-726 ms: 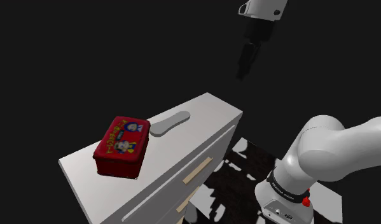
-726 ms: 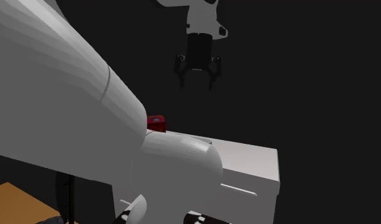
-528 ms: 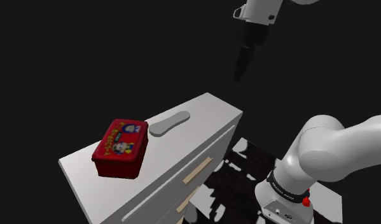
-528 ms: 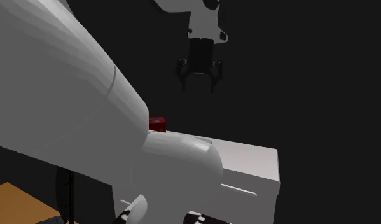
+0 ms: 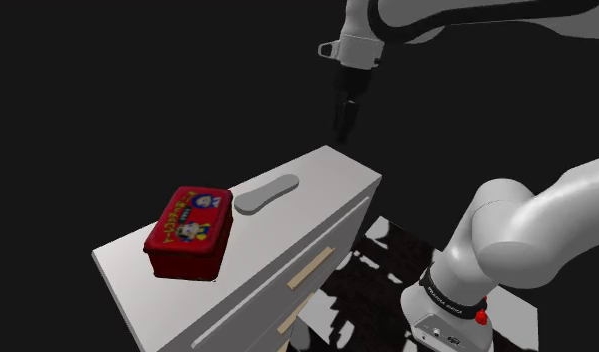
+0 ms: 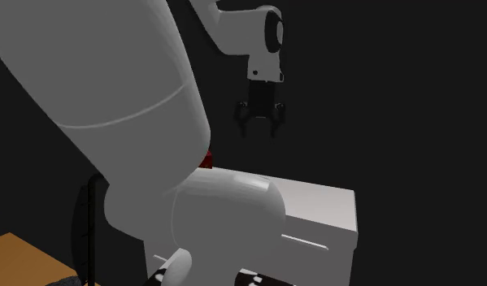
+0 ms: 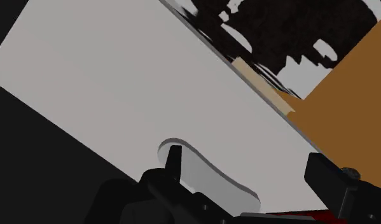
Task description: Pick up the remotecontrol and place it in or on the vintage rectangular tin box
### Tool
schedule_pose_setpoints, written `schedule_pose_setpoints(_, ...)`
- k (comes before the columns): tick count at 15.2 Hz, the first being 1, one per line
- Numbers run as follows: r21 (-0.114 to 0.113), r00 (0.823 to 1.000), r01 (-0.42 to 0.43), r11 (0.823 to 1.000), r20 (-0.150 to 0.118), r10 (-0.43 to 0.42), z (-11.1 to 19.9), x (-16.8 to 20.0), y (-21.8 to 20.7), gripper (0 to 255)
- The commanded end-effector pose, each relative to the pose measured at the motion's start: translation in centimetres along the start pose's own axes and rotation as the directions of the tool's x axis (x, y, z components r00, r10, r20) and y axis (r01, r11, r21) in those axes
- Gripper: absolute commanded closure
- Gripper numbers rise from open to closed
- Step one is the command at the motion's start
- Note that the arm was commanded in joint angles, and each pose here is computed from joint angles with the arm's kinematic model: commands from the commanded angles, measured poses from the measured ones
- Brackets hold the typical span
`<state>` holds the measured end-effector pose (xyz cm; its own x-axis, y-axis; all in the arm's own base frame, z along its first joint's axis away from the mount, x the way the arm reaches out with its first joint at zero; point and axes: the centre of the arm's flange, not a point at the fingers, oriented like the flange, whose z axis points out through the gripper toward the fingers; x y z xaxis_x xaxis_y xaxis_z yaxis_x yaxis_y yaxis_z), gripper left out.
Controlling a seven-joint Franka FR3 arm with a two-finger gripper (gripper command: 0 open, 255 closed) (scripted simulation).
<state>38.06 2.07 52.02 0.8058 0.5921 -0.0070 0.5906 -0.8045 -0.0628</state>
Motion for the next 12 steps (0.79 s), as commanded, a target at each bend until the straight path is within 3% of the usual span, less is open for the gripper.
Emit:
schedule_pose_setpoints(1, -0.006, 0.994, 0.111, 0.994, 0.001, -0.111, 2.2, 1.8, 0.5, 0)
schedule_pose_setpoints(3, -0.010, 0.977, 0.214, 0.977, 0.005, -0.214, 4.0, 3.7, 0.9, 0)
schedule_pose_setpoints(6, -0.016, 0.931, 0.365, 0.931, 0.010, -0.364, 6.7, 6.6, 1.1, 0)
schedule_pose_setpoints(9, -0.021, 0.863, 0.506, 0.862, 0.017, -0.505, 9.4, 9.5, 0.9, 0)
schedule_pose_setpoints(12, -0.024, 0.773, 0.634, 0.773, 0.024, -0.634, 12.1, 12.4, 0.2, 0)
